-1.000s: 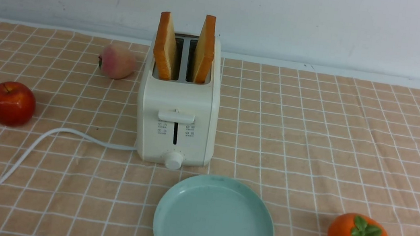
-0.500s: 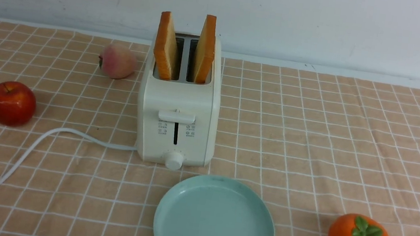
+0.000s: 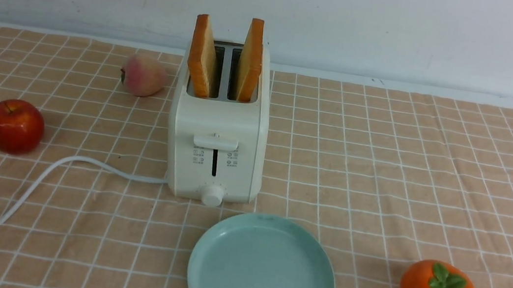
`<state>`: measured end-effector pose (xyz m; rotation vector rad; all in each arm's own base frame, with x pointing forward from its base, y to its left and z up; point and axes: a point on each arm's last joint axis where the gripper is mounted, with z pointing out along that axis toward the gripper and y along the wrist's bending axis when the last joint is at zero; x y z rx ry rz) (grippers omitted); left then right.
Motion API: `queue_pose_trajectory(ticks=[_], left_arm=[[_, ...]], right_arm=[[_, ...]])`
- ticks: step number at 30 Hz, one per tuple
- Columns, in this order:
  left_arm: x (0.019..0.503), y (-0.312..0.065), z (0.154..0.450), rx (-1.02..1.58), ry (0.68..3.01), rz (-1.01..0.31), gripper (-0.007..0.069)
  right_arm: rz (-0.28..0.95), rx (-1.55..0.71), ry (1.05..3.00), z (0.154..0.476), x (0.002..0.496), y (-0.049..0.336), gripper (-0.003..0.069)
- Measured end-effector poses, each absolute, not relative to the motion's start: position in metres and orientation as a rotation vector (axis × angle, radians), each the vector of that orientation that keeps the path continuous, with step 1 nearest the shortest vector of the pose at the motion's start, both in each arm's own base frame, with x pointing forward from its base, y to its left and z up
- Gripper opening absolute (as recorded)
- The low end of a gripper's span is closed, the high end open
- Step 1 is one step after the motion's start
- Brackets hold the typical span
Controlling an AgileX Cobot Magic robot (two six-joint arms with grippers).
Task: Take toasted bread from bread machine on light coffee tablecloth place on plate.
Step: 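Grasp the toast slice in the toaster and pull it up out of the slot with the right gripper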
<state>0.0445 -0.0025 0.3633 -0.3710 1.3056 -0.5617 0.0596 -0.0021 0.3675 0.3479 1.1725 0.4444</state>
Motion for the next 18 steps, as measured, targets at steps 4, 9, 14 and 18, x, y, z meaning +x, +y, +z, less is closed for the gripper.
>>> queue_pose_trajectory(ticks=[4, 9, 14, 18], left_arm=[[0.077, -0.004, 0.390, -0.472, 1.661, -0.494, 0.0238], [0.112, -0.005, 0.373, -0.548, 1.957, -0.395, 0.0238], [0.124, -0.006, 0.358, -0.594, 2.100, -0.373, 0.0238], [0.124, -0.009, 0.349, -0.638, 2.212, -0.386, 0.0238]], right_arm=[[0.361, 0.370, 1.401, 0.415, 0.092, -0.004, 0.0240], [0.137, 0.316, 1.677, 0.411, 0.140, -0.010, 0.0240], [0.203, 0.332, 1.855, 0.385, 0.169, -0.001, 0.0240], [0.298, 0.236, 2.133, 0.356, 0.191, 0.027, 0.0240]])
